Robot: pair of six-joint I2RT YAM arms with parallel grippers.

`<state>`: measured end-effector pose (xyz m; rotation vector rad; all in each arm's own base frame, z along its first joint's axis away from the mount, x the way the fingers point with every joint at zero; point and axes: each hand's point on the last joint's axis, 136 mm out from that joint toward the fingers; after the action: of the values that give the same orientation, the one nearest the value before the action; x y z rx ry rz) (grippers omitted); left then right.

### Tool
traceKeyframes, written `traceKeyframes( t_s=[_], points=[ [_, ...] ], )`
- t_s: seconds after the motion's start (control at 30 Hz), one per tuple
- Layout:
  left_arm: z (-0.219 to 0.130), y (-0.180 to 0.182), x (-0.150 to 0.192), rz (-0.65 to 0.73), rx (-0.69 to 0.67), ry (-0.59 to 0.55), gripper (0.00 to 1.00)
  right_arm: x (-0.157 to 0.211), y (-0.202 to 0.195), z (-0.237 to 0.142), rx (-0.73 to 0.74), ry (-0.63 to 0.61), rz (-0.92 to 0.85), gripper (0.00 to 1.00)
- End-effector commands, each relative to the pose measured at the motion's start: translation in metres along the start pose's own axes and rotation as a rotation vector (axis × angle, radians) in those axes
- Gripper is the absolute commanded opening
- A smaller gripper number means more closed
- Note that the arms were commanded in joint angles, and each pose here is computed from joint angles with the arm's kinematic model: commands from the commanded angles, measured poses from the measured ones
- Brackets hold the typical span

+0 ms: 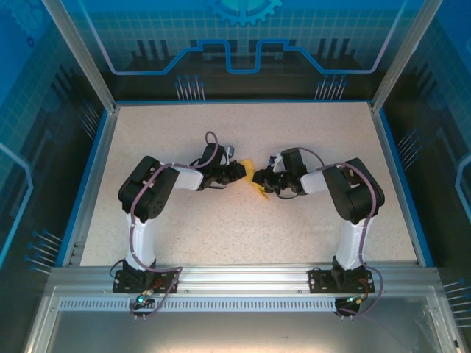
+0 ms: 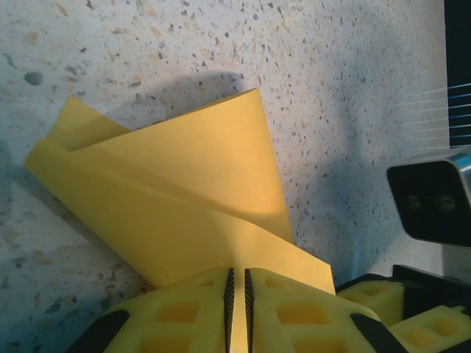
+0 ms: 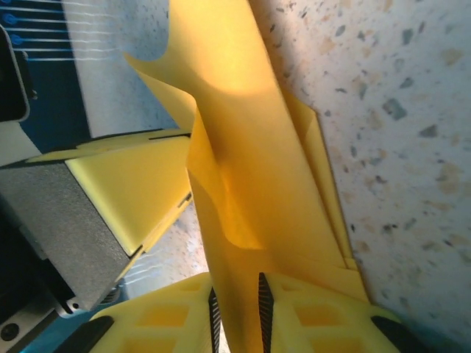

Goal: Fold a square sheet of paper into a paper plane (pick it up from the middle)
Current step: Fold the wing for the fifth time at the center of the table.

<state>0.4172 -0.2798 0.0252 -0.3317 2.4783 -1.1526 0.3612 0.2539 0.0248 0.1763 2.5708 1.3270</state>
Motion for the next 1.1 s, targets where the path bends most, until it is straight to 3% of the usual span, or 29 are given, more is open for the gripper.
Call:
traceKeyframes(
  t_s=[0.0, 0.33, 1.07],
  points=[
    [0.004, -0.002, 0.002, 0.017, -0.004, 0.026, 0.17, 0.008, -0.014, -0.011, 0.141, 0.05, -0.073, 0.25],
    [0.004, -0.003, 0.002, 0.018, -0.006, 0.027, 0.15, 0.0, 0.001, -0.009, 0.254, 0.09, -0.337, 0.31],
    [0.005, -0.01, 0.0, 0.019, 0.0, 0.027, 0.15, 0.003, -0.007, 0.009, 0.417, 0.144, -0.535, 0.37]
  ],
)
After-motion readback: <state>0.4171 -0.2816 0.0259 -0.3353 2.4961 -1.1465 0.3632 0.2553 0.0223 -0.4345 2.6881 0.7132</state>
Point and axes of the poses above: each hand's point on the last joint's axis, 136 mm out from that joint toward the fingers, its own z axis out along the fingers, its own y axis along the line the jaws close on, x = y × z, and after that the axes turned 7 degrees about -z, right-handed
